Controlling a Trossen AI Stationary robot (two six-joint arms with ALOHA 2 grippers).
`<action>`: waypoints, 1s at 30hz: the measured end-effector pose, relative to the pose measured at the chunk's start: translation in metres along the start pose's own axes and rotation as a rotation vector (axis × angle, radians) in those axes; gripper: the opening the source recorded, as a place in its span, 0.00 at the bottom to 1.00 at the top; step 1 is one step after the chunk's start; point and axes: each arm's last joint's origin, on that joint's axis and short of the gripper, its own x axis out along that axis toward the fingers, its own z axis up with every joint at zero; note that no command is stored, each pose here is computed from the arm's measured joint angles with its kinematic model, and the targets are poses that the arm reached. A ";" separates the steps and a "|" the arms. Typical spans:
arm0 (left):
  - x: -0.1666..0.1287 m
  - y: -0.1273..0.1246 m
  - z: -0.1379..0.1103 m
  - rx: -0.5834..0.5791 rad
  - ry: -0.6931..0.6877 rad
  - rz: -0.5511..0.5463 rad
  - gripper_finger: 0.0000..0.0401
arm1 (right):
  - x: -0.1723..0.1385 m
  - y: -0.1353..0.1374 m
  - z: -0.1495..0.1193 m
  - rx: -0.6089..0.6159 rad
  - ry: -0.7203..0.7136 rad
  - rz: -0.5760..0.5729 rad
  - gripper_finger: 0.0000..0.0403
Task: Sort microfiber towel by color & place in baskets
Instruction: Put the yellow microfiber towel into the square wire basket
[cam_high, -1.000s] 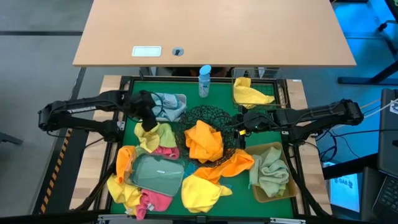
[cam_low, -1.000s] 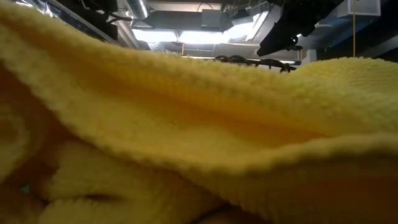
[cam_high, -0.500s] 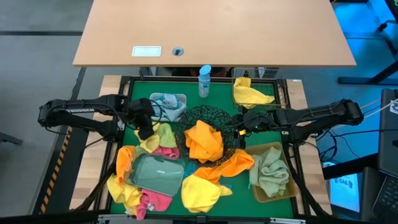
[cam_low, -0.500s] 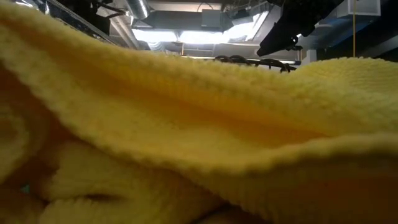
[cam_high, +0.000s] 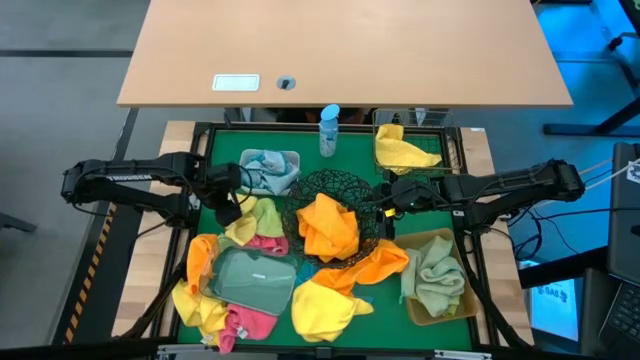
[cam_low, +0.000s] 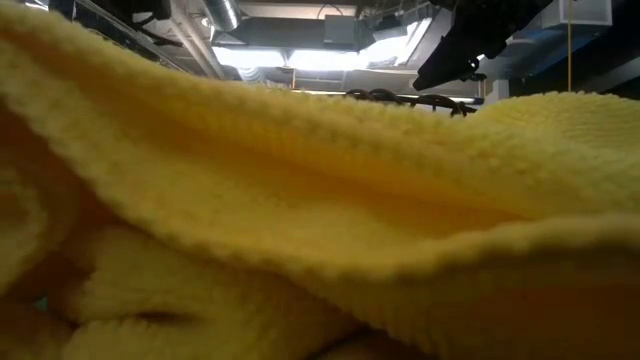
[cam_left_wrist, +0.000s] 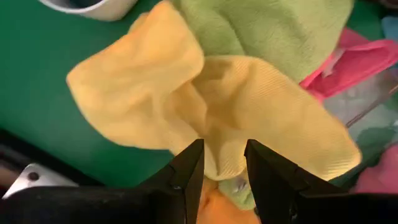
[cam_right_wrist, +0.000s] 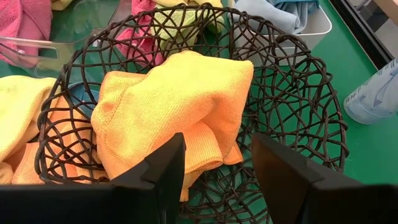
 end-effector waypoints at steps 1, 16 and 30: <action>0.000 0.001 -0.001 -0.001 0.003 0.016 0.29 | 0.000 0.000 0.000 0.000 0.000 0.000 0.45; 0.004 0.010 -0.003 -0.104 -0.070 0.216 0.29 | 0.000 0.000 0.000 0.000 0.000 0.000 0.45; 0.047 0.015 -0.007 -0.125 -0.014 0.093 0.29 | 0.000 0.000 -0.001 -0.002 0.011 -0.001 0.45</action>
